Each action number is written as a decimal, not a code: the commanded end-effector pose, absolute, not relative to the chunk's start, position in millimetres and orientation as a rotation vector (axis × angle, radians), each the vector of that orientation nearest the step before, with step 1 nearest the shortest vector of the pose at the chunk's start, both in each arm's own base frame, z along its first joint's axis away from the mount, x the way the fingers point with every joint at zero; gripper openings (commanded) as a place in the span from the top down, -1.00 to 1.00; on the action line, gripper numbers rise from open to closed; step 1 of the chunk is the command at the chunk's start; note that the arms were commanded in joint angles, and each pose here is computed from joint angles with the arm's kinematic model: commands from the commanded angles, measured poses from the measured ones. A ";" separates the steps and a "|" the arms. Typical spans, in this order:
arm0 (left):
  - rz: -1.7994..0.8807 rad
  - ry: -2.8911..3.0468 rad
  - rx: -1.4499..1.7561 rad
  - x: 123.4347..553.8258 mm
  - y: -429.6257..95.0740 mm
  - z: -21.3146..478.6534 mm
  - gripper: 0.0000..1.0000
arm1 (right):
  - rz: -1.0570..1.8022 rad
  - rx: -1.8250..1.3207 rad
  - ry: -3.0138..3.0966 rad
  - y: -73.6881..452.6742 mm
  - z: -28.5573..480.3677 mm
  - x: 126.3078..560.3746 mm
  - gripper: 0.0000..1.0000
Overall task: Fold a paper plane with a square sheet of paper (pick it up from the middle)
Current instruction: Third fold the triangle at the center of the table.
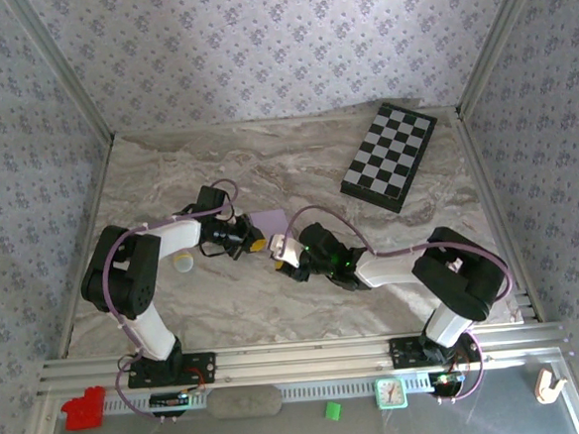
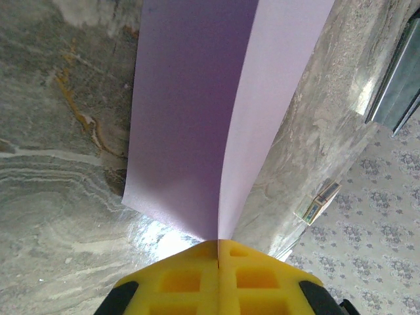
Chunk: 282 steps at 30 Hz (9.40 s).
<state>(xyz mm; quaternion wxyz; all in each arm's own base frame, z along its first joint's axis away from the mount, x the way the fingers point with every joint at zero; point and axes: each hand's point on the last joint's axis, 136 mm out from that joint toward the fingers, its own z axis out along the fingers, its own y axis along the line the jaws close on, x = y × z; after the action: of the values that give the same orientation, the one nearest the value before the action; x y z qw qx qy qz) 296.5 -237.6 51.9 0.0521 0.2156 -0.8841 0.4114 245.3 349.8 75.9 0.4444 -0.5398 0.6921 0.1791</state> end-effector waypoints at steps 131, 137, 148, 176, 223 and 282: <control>0.745 -2.939 0.408 326.0 -214.6 -0.1 0.78 | 0.547 -0.750 2.385 347.1 24.9 264.8 0.99; 0.708 -2.953 0.397 326.2 -212.5 -2.9 0.80 | 0.496 -0.753 2.421 344.2 19.9 264.0 0.99; 0.687 -2.956 0.398 325.4 -210.6 -5.4 0.81 | 0.456 -0.747 2.404 341.2 30.7 266.0 0.99; 0.673 -2.952 0.384 322.7 -213.3 -10.1 0.84 | 0.459 -0.751 2.390 342.4 36.0 267.2 0.99; 1.113 -2.989 0.604 331.0 -216.7 77.9 0.60 | 0.470 -0.727 2.504 344.7 13.8 263.1 1.00; 0.970 -2.880 0.672 249.4 -214.7 3.5 0.80 | 0.552 -0.657 2.580 348.5 16.6 266.2 0.99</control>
<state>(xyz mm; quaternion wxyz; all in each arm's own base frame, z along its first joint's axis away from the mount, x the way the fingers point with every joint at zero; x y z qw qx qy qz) 258.2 -226.6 18.8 0.0033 0.2064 -0.9156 0.3451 268.6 354.1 25.8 0.2339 -0.2418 0.9179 0.2102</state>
